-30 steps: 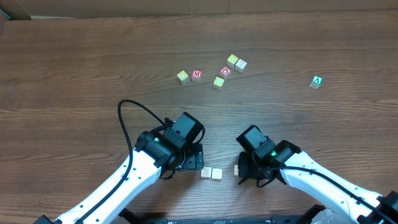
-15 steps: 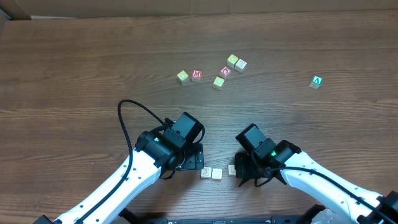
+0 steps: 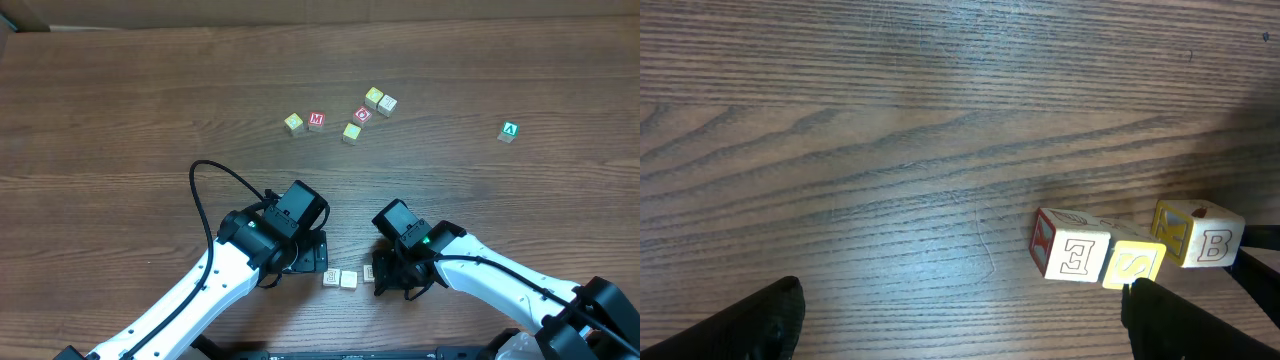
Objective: Flip 3 blocks
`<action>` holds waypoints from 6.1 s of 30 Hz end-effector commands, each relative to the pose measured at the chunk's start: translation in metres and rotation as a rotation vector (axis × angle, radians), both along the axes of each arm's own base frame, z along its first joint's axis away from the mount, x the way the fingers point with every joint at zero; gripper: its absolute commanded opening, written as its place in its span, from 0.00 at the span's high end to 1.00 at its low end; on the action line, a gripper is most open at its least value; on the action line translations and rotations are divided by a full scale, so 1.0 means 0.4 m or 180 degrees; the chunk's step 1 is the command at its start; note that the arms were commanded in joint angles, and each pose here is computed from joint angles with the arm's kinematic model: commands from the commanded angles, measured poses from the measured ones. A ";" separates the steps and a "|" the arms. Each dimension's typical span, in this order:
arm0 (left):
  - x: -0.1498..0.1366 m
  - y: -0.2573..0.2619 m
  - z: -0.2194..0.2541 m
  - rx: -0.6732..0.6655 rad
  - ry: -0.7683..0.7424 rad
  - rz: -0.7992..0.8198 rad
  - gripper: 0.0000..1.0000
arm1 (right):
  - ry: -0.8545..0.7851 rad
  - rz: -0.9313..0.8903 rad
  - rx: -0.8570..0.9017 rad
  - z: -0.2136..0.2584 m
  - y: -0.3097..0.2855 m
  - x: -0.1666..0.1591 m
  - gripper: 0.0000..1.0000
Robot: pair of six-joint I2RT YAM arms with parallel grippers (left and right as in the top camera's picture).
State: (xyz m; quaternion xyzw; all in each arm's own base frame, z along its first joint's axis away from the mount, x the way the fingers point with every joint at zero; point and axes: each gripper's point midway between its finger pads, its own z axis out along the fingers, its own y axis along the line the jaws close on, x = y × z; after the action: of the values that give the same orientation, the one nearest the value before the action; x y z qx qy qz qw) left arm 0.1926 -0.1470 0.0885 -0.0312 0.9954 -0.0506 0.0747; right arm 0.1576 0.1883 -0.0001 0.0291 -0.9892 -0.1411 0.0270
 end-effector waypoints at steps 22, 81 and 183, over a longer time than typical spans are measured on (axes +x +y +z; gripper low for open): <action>0.002 -0.005 -0.002 -0.0046 -0.0009 -0.0021 0.04 | -0.0292 -0.0381 -0.0071 0.027 0.008 0.075 0.96; 0.002 -0.005 -0.002 -0.0042 -0.0009 -0.0044 0.02 | -0.0175 -0.0138 0.0121 0.039 0.102 0.072 0.96; -0.056 -0.104 -0.228 -0.0263 0.0989 -0.0999 0.96 | 0.0514 -0.0348 0.0087 0.011 0.057 -0.035 0.96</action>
State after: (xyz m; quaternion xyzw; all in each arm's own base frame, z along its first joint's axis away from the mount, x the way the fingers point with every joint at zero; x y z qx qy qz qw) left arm 0.1729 -0.1861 -0.0015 0.0954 0.9883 -0.0850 -0.0835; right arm 0.1449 0.2096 0.0059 -0.0336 -0.9824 -0.1564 0.0961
